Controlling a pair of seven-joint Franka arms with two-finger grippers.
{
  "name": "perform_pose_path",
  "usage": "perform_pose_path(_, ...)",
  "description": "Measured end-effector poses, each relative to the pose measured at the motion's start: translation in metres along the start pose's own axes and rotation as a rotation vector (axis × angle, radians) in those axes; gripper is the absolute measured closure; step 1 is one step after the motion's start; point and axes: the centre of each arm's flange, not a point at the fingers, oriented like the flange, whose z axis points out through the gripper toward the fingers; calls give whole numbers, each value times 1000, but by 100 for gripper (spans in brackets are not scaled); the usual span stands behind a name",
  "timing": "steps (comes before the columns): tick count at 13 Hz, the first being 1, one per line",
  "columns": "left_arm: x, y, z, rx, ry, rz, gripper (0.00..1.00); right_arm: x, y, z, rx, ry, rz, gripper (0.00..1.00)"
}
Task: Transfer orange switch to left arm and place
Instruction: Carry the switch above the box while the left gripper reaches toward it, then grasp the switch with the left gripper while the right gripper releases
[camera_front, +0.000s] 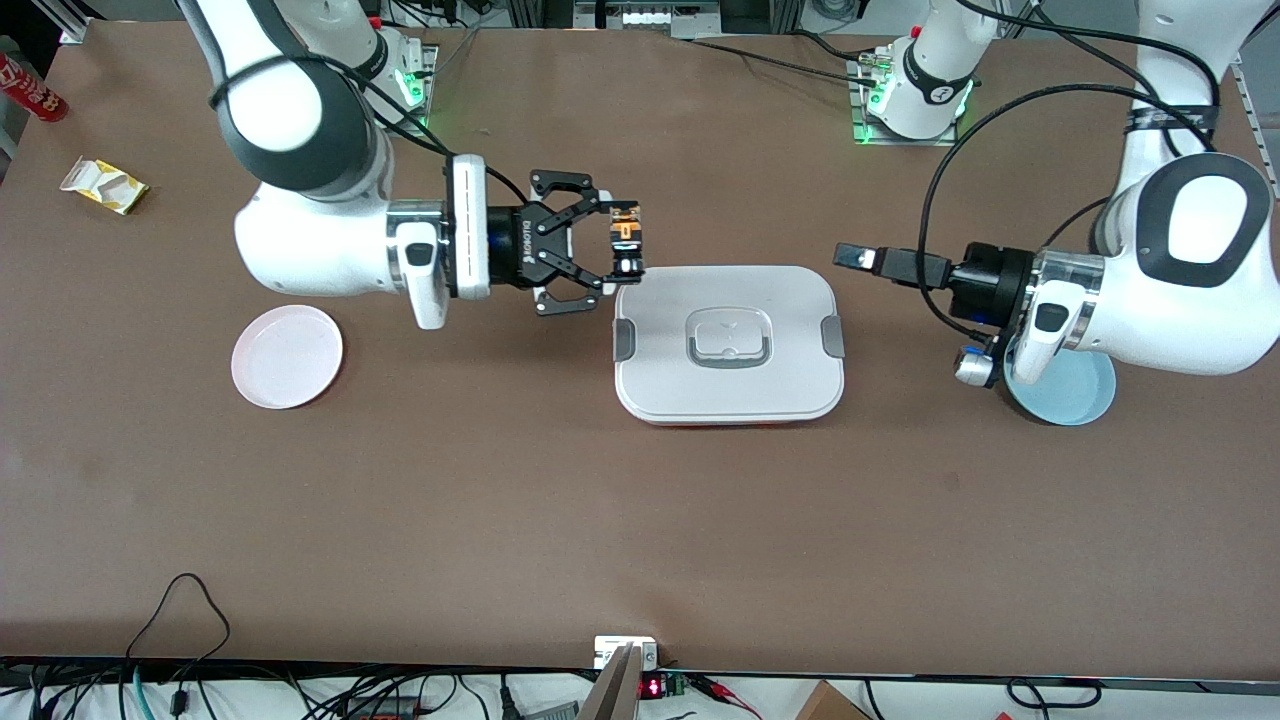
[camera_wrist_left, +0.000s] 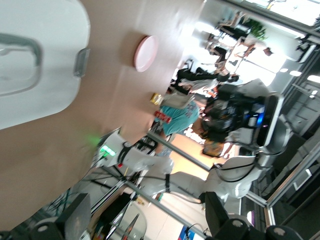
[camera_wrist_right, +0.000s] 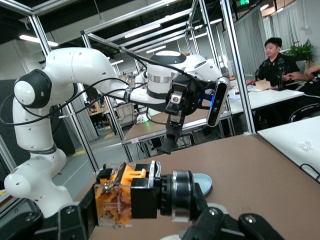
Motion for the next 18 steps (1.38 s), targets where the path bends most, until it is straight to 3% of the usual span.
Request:
perform_pose_path(4, -1, 28, 45, -73, 90, 42, 0, -27, 0, 36, -17, 9, 34, 28)
perform_pose_path(8, 2, 21, 64, -87, 110, 77, 0, -37, -12, 73, -28, 107, 89, 28)
perform_pose_path(13, -16, -1, 88, -123, 89, 75, 0, -28, -9, 71, -52, 119, 50, 28)
perform_pose_path(18, -40, 8, 124, -125, 136, 78, 0, -28, -12, 75, -50, 116, 37, 28)
